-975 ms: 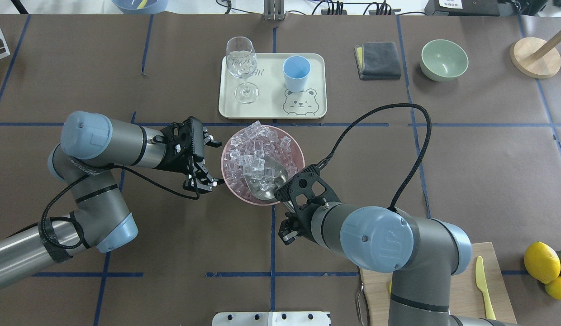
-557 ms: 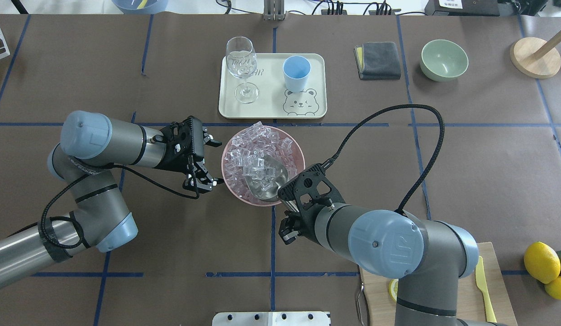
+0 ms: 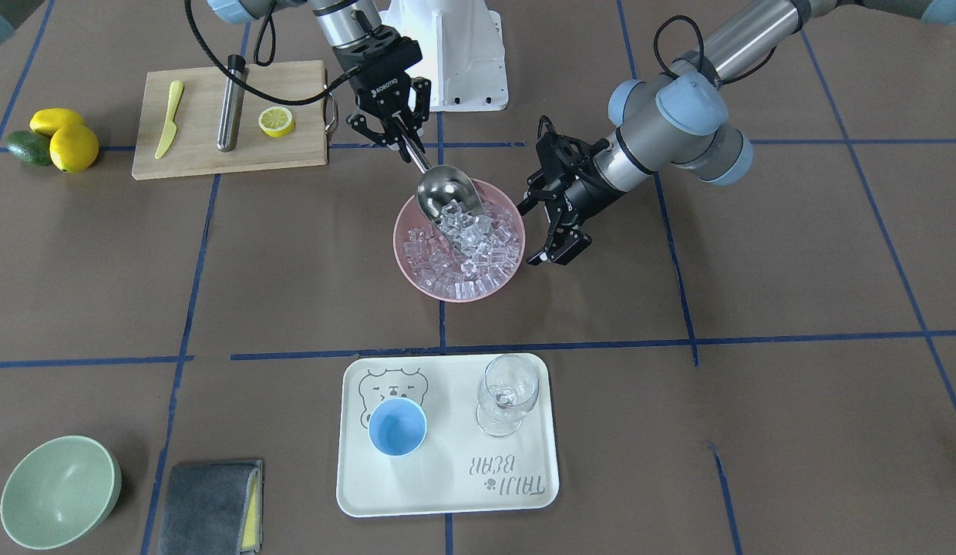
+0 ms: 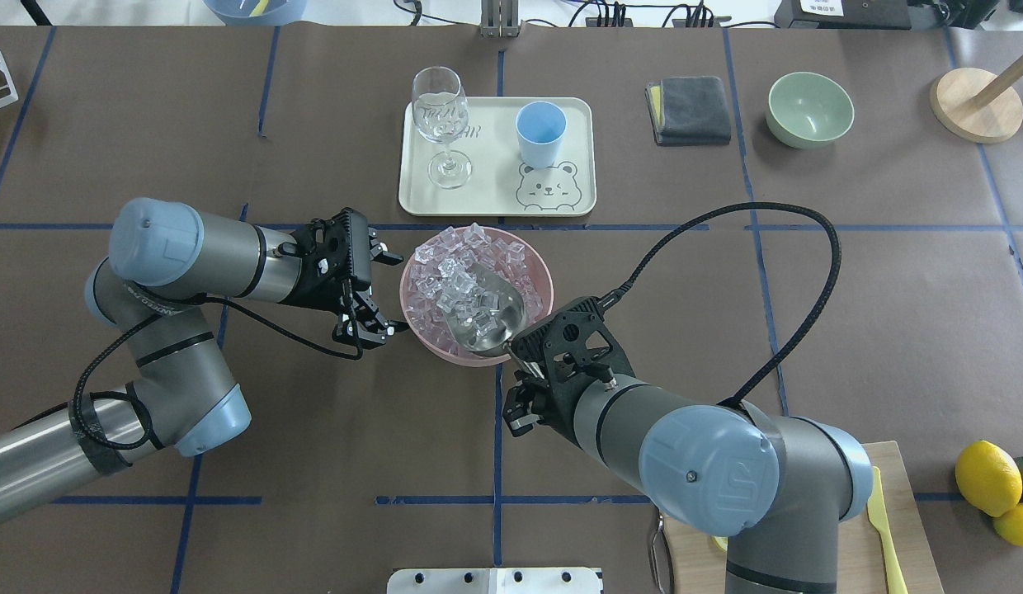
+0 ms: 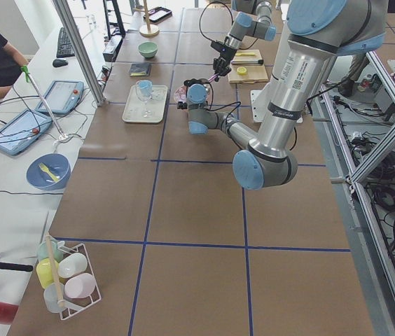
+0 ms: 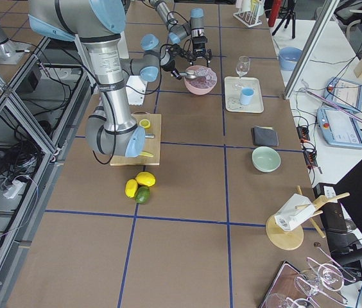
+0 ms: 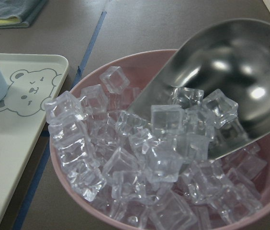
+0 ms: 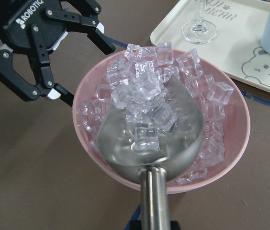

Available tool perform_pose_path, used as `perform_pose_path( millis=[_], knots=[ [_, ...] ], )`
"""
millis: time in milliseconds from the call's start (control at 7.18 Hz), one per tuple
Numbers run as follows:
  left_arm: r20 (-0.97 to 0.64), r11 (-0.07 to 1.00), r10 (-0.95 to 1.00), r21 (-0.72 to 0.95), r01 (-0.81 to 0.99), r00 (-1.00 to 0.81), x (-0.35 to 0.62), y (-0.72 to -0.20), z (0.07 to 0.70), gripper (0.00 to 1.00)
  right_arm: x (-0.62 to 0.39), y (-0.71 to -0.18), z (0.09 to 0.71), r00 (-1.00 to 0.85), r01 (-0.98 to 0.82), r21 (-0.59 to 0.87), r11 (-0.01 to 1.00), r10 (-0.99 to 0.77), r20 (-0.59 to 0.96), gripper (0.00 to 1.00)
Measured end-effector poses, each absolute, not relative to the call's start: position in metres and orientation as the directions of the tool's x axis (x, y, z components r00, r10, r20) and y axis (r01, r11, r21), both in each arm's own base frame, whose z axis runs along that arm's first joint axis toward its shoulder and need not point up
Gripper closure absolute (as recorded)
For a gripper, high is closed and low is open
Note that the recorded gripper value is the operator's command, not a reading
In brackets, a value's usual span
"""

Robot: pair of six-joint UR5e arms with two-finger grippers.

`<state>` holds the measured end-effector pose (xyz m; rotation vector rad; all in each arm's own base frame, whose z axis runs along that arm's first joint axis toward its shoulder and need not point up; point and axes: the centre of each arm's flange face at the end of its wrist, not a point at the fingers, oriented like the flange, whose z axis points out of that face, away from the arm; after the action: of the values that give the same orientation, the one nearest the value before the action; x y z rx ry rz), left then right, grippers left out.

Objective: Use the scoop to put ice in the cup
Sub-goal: 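Drag the scoop through the ice toward the left gripper, filling it, then lift the filled scoop with the right gripper over the light-blue cup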

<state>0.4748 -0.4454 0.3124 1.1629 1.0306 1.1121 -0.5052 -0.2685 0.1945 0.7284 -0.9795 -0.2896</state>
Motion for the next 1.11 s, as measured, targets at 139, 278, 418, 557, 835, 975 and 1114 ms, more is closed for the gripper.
perform_pose_path(
  millis=[139,278,418,557,835,975,1114],
  knots=[
    [-0.036,0.055,0.986,0.992,-0.111,0.162,0.474,-0.446,0.312,0.0,-0.505,-0.264,0.196,0.531,-0.124,0.675,0.727,-0.526,0.664,1.0],
    [-0.036,0.055,0.986,0.992,-0.111,0.163,0.473,-0.447,0.312,0.0,-0.504,-0.262,0.196,0.522,-0.148,0.668,0.729,-0.517,0.679,1.0],
    [-0.036,0.055,0.986,0.992,-0.111,0.164,0.473,-0.447,0.312,0.0,-0.501,-0.262,0.197,0.516,-0.168,0.661,0.732,-0.506,0.691,1.0],
    [-0.036,0.055,0.986,0.992,-0.111,0.165,0.473,-0.448,0.312,0.0,-0.498,-0.262,0.199,0.508,-0.184,0.657,0.731,-0.501,0.7,1.0],
    [-0.036,0.055,0.985,0.992,-0.111,0.167,0.471,-0.449,0.312,0.0,-0.483,-0.26,0.202,0.483,-0.214,0.653,0.727,-0.502,0.717,1.0],
    [-0.036,0.056,0.985,0.992,-0.111,0.169,0.47,-0.45,0.312,0.0,-0.477,-0.259,0.199,0.473,-0.228,0.647,0.728,-0.498,0.727,1.0],
    [-0.036,0.056,0.984,0.992,-0.111,0.173,0.468,-0.452,0.312,0.0,-0.473,-0.262,0.197,0.468,-0.243,0.638,0.73,-0.488,0.737,1.0]
  ],
)
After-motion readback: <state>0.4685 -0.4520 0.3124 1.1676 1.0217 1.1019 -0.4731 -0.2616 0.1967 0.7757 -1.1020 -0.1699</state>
